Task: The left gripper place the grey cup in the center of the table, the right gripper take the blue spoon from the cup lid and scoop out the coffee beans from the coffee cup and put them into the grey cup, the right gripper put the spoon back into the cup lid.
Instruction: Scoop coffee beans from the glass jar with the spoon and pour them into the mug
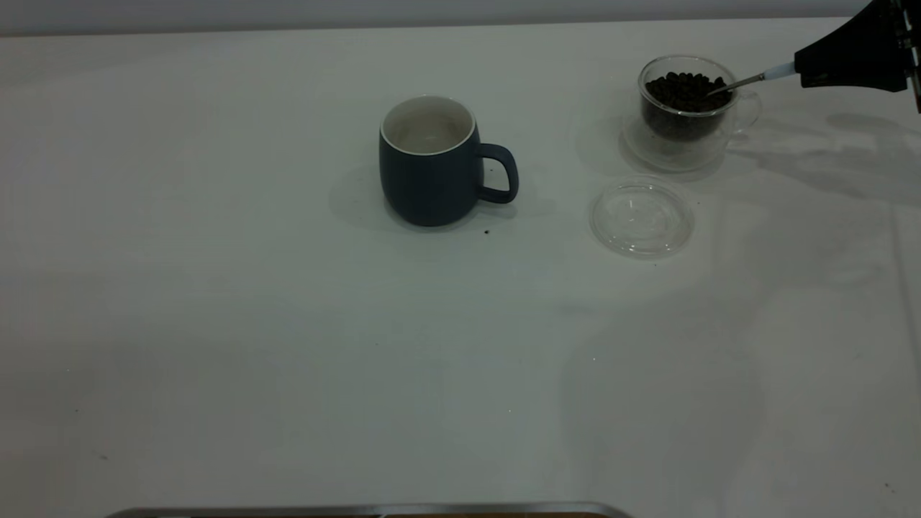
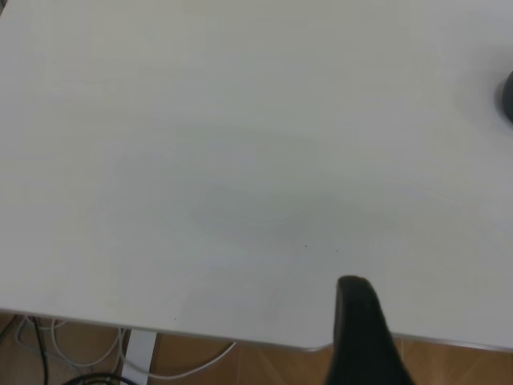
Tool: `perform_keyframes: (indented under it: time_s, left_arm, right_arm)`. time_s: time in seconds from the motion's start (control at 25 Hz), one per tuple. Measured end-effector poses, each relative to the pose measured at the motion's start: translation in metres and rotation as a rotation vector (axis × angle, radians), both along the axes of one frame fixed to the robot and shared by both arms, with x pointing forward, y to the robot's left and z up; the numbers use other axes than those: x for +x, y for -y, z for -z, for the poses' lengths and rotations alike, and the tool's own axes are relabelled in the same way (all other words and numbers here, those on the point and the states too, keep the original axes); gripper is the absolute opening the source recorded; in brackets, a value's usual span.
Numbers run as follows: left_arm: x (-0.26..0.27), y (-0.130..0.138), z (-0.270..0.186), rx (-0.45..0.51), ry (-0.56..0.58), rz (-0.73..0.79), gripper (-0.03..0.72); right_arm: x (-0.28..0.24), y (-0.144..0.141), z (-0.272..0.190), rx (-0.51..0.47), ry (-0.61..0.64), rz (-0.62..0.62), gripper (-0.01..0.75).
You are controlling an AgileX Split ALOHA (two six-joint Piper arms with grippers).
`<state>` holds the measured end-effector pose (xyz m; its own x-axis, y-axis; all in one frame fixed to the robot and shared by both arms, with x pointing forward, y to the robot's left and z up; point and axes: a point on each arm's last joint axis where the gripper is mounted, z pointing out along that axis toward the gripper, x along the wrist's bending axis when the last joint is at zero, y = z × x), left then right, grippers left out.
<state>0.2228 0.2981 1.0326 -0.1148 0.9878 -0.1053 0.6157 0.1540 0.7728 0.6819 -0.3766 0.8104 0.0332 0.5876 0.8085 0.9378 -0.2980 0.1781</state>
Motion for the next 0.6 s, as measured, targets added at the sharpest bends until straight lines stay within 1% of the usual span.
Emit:
perform_keyframes:
  time_s: [0.24, 0.6]
  left_arm:
    - [0.0, 0.0, 0.0, 0.0, 0.0, 0.0, 0.514]
    - [0.0, 0.0, 0.0, 0.0, 0.0, 0.0, 0.514]
  right_arm:
    - [-0.001, 0.007, -0.003, 0.043, 0.005, 0.022, 0.106]
    - [-0.004, 0.014, -0.006, 0.071, 0.004, 0.021, 0.106]
